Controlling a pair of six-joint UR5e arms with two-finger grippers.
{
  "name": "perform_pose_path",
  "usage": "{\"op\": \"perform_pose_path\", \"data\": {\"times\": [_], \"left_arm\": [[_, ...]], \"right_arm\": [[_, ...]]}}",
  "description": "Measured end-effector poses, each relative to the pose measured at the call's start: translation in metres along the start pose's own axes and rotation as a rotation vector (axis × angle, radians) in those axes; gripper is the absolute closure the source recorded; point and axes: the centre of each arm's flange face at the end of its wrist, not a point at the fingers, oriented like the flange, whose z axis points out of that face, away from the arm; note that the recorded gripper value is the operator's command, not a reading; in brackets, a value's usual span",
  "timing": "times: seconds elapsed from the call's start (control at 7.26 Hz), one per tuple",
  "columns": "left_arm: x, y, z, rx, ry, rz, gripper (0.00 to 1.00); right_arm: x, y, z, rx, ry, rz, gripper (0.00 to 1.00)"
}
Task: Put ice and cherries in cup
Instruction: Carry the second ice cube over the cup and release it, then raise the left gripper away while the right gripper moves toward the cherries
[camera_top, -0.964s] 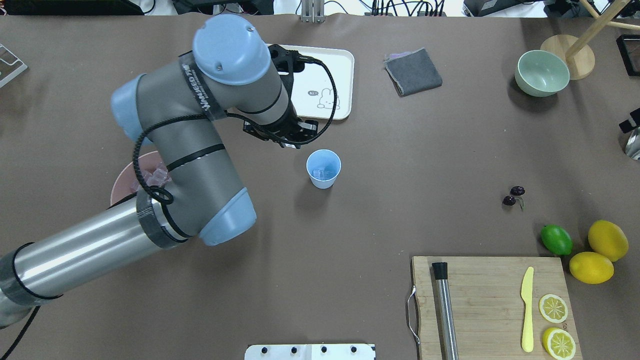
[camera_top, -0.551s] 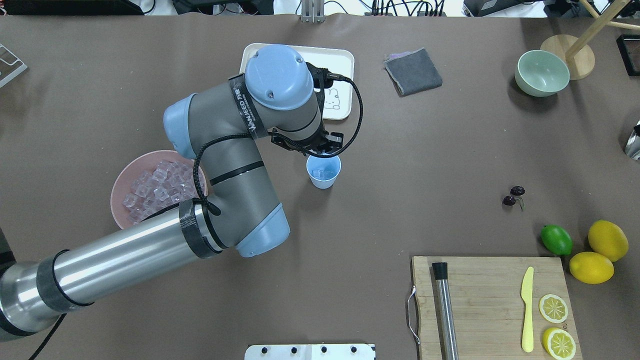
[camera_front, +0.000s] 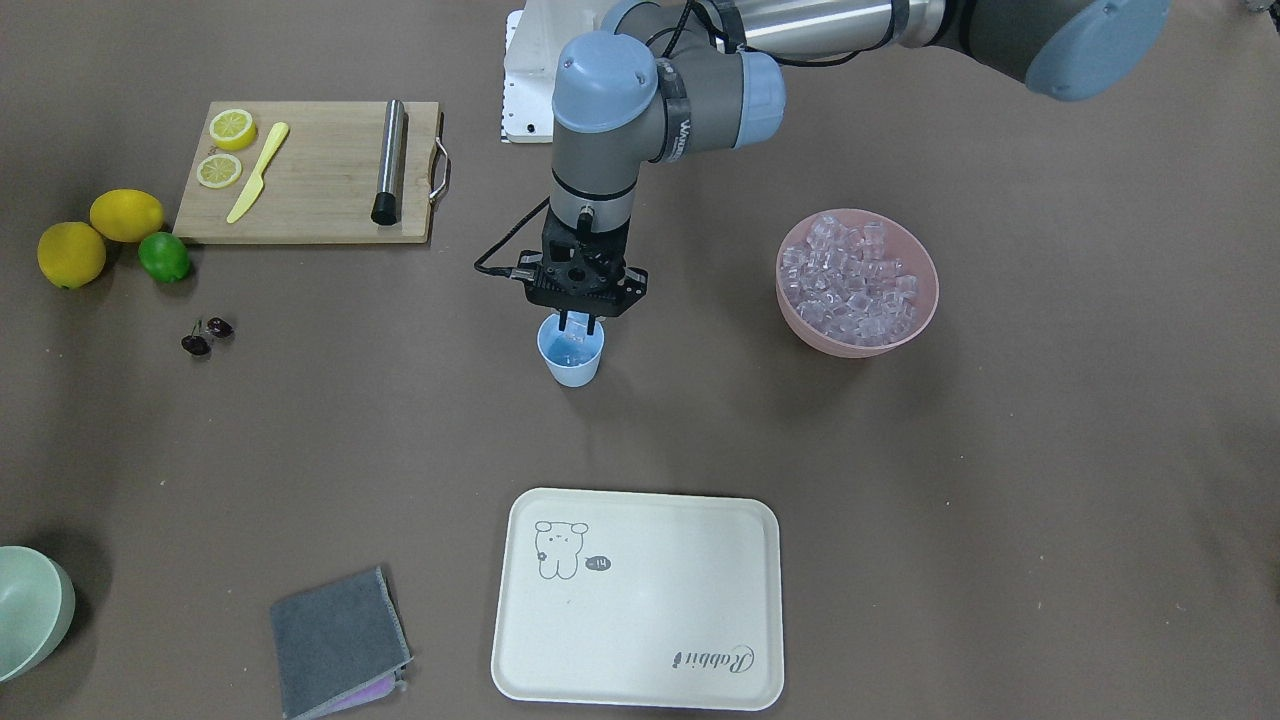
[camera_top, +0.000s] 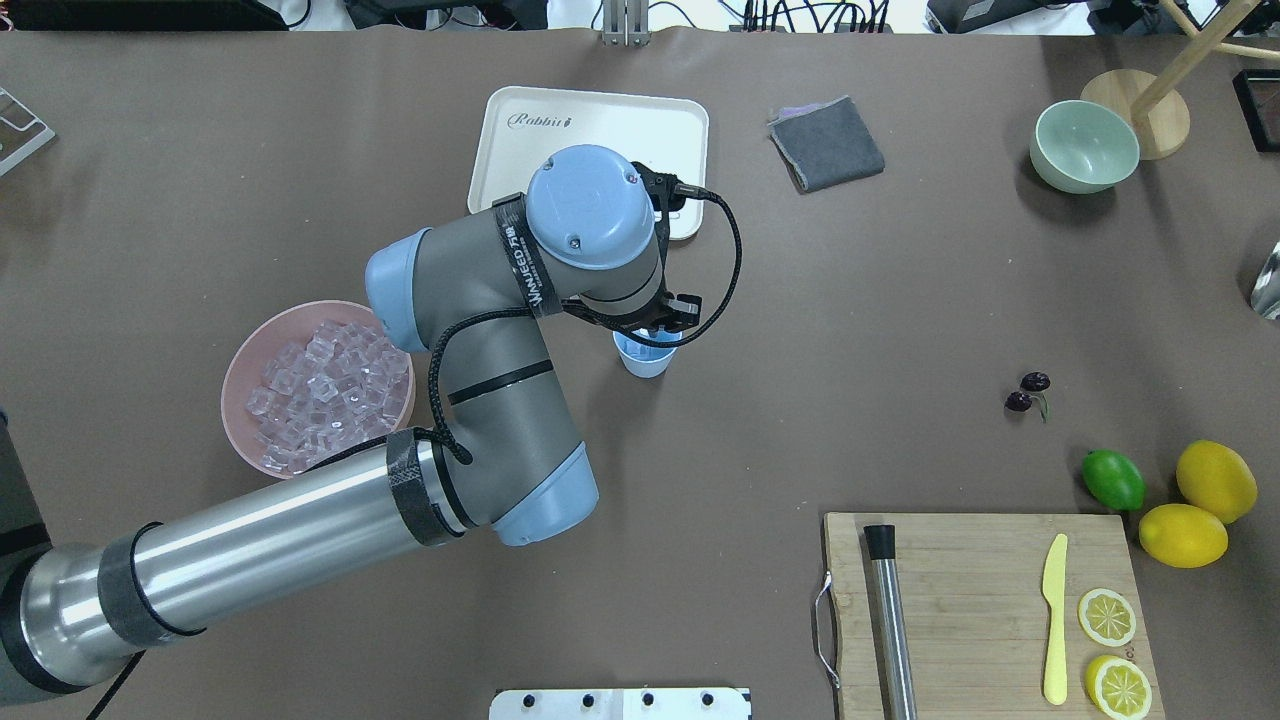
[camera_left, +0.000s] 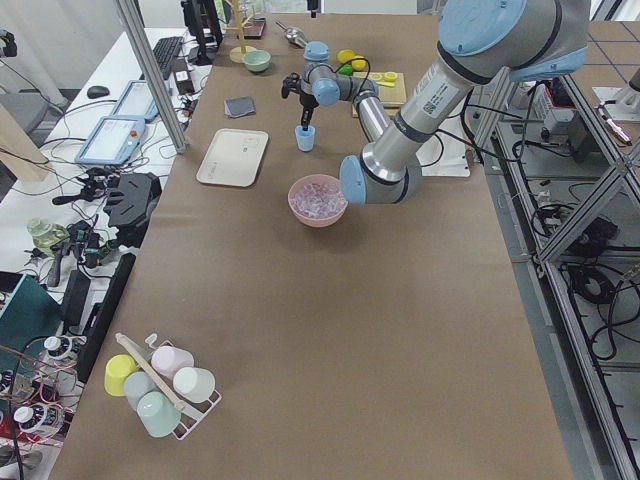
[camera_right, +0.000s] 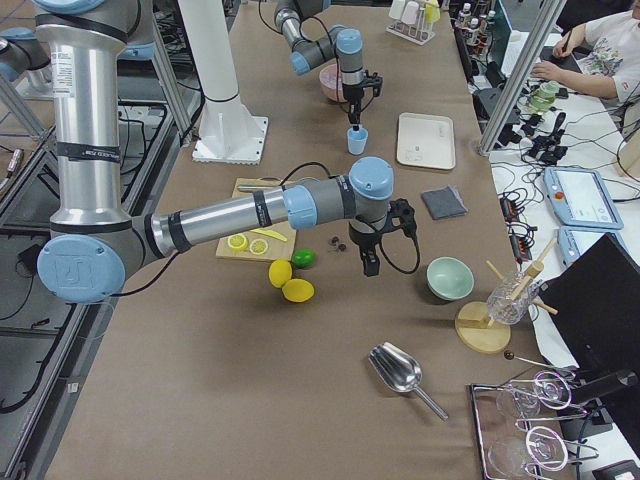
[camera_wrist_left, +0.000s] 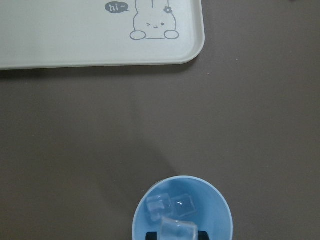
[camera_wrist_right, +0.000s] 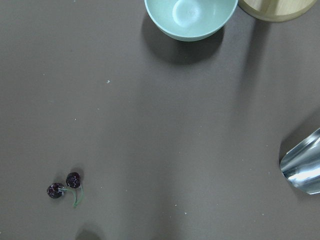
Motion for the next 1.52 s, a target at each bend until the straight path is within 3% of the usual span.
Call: {"op": "perform_pose_path", "data": {"times": [0.14,0.55,0.83,1.1,1.52], "left_arm": [[-0.001,-0.002,0.001,0.001,-0.003,-0.003,0.03],[-0.009,-0.017,-0.013,0.023,0.002,-0.018,0.03],[-0.076,-0.042,-0.050,0.019,0.034,-0.062,0.03],[-0.171,-0.049,-0.074,0.006,0.034,-0.083,0.03],[-0.221,-0.059,-0.076,0.021,-0.009,-0.099,0.03]], "right_arm": [[0.000,0.004,-0.001,0.001,-0.001,0.004,0.00],[-0.005,0.004,-0.004,0.005,-0.015,0.004,0.02],[-0.022,-0.001,0.005,0.005,-0.044,-0.034,0.02],[-0.068,-0.010,0.040,-0.016,-0.084,-0.057,0.02],[-0.127,-0.027,0.131,-0.010,-0.062,-0.153,0.01]]}}
